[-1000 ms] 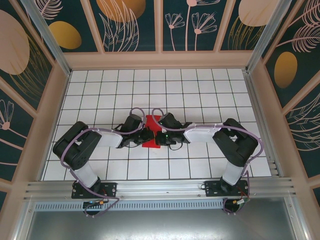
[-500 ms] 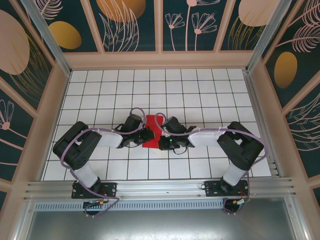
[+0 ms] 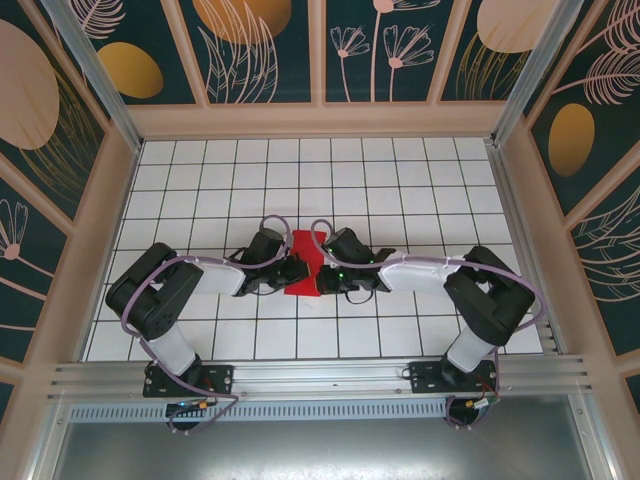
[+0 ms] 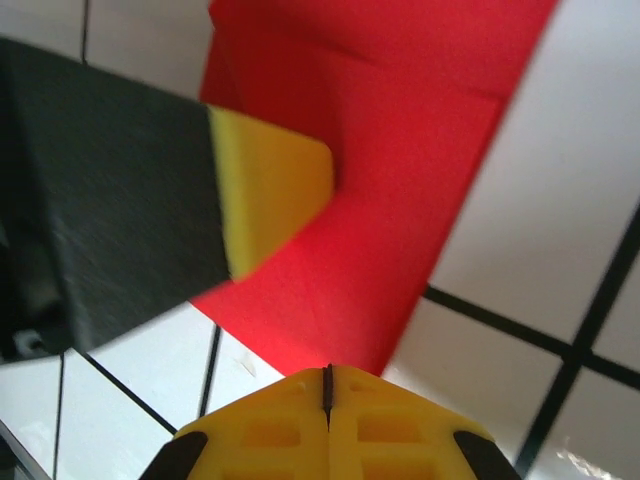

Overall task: Fold a paper plane with a square sheet of paper (pick it up from the middle)
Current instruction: Fold the triangle a second time at the center of the table, then turn over the paper at the center of the table.

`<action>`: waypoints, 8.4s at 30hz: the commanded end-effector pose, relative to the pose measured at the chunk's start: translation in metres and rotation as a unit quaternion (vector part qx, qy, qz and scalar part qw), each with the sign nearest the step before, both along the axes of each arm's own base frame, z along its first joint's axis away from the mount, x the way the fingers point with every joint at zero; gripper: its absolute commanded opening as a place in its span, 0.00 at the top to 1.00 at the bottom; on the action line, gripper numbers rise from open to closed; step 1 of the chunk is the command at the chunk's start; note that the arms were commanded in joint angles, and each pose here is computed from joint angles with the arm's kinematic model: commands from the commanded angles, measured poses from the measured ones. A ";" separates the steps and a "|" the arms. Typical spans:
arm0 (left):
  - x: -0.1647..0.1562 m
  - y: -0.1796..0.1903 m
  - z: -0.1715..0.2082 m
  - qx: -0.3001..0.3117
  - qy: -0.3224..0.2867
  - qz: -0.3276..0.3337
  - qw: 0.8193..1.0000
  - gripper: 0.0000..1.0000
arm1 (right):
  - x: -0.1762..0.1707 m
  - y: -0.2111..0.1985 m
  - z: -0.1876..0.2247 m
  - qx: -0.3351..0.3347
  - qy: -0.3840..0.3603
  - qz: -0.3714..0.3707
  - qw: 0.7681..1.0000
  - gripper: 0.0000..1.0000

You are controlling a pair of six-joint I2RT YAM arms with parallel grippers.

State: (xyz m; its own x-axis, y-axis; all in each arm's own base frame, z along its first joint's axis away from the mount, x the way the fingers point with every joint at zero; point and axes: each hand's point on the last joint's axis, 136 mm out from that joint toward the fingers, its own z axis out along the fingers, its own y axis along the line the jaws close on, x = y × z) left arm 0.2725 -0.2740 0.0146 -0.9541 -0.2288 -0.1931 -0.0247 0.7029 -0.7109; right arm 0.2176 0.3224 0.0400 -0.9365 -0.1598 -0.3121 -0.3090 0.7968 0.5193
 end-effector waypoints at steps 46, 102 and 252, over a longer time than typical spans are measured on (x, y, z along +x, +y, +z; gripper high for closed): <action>0.015 0.001 0.055 0.007 -0.103 -0.039 0.994 0.93 | -0.015 -0.039 -0.067 -0.109 0.055 -0.031 0.992 1.00; 0.079 0.064 0.027 0.115 -0.099 0.036 0.988 0.95 | -0.030 -0.066 -0.080 -0.151 0.064 -0.033 0.986 1.00; 0.021 -0.008 0.060 -0.079 -0.037 0.032 0.996 0.33 | 0.076 -0.039 0.017 0.136 0.002 -0.090 0.987 0.95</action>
